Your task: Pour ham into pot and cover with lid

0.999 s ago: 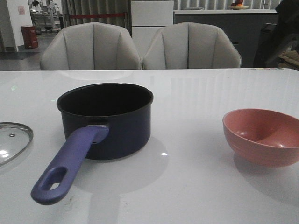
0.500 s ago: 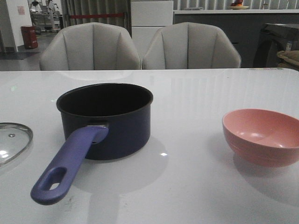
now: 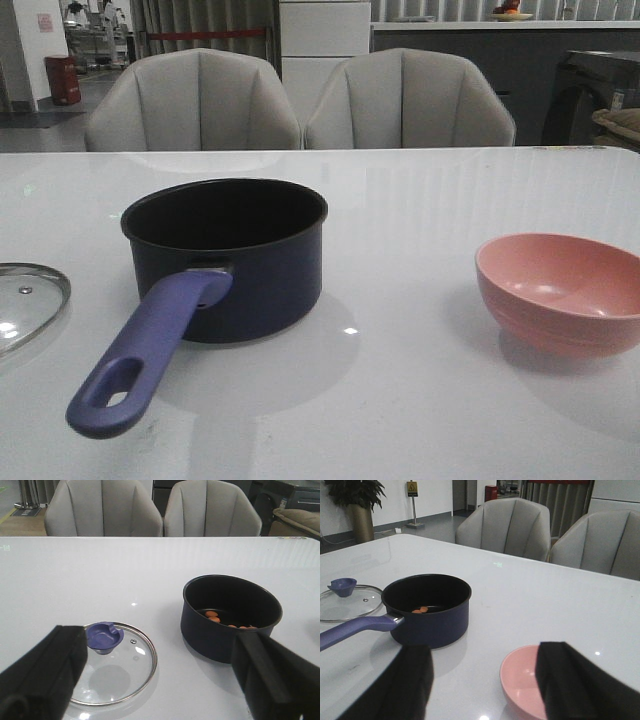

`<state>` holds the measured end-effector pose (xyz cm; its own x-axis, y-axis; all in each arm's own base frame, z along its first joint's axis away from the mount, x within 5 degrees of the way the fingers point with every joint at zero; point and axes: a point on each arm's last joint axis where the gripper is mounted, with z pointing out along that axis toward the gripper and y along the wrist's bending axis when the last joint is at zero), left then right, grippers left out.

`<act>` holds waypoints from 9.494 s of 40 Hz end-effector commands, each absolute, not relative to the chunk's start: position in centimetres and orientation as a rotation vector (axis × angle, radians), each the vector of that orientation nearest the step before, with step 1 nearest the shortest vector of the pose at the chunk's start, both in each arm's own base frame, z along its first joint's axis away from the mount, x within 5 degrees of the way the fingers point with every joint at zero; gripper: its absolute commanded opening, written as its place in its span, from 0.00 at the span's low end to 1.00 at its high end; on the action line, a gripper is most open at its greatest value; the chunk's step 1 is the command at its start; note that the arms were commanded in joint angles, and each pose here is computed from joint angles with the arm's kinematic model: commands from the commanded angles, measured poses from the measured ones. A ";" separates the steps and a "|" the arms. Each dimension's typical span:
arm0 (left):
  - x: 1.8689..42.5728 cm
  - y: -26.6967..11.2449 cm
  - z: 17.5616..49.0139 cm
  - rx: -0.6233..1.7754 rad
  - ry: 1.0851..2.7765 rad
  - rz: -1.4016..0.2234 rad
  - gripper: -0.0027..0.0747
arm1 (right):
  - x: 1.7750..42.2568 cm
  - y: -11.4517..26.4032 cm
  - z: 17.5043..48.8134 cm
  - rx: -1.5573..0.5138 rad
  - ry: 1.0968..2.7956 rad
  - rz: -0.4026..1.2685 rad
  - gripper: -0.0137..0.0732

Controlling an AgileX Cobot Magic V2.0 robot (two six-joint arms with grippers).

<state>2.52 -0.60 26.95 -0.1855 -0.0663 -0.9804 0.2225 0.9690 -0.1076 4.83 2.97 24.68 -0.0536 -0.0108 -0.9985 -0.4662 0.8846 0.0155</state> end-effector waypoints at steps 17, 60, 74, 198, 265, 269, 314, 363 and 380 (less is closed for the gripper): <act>3.6 -0.8 31.3 0.116 1.681 -0.251 0.85 | 4.9 2.9 25.7 -0.360 1.547 0.385 0.36; 22.4 -3.1 33.5 0.039 2.427 -0.095 0.85 | 4.9 2.9 25.7 -0.361 1.549 0.387 0.36; 27.5 -3.4 31.6 0.086 2.582 -0.039 0.85 | 4.9 2.9 25.7 -0.361 1.550 0.387 0.36; 38.1 -1.5 26.9 0.058 2.892 -0.033 0.18 | 4.9 2.9 25.7 -0.361 1.550 0.387 0.36; 35.3 -18.5 33.1 0.780 2.677 -0.192 0.18 | 4.8 2.9 25.7 -0.365 1.549 0.390 0.36; 35.2 -18.8 33.1 0.788 2.661 -0.197 0.18 | 4.8 2.9 25.7 -0.365 1.549 0.390 0.36; 37.1 -20.7 31.2 0.834 2.709 -0.189 0.37 | 4.8 2.9 25.7 -0.365 1.549 0.390 0.36; 36.8 -21.0 31.5 0.825 2.710 -0.257 0.81 | 4.8 2.9 25.7 -0.365 1.549 0.390 0.36; 35.4 -19.6 36.3 0.783 2.592 -0.273 0.80 | 4.8 2.9 25.7 -0.365 1.549 0.390 0.36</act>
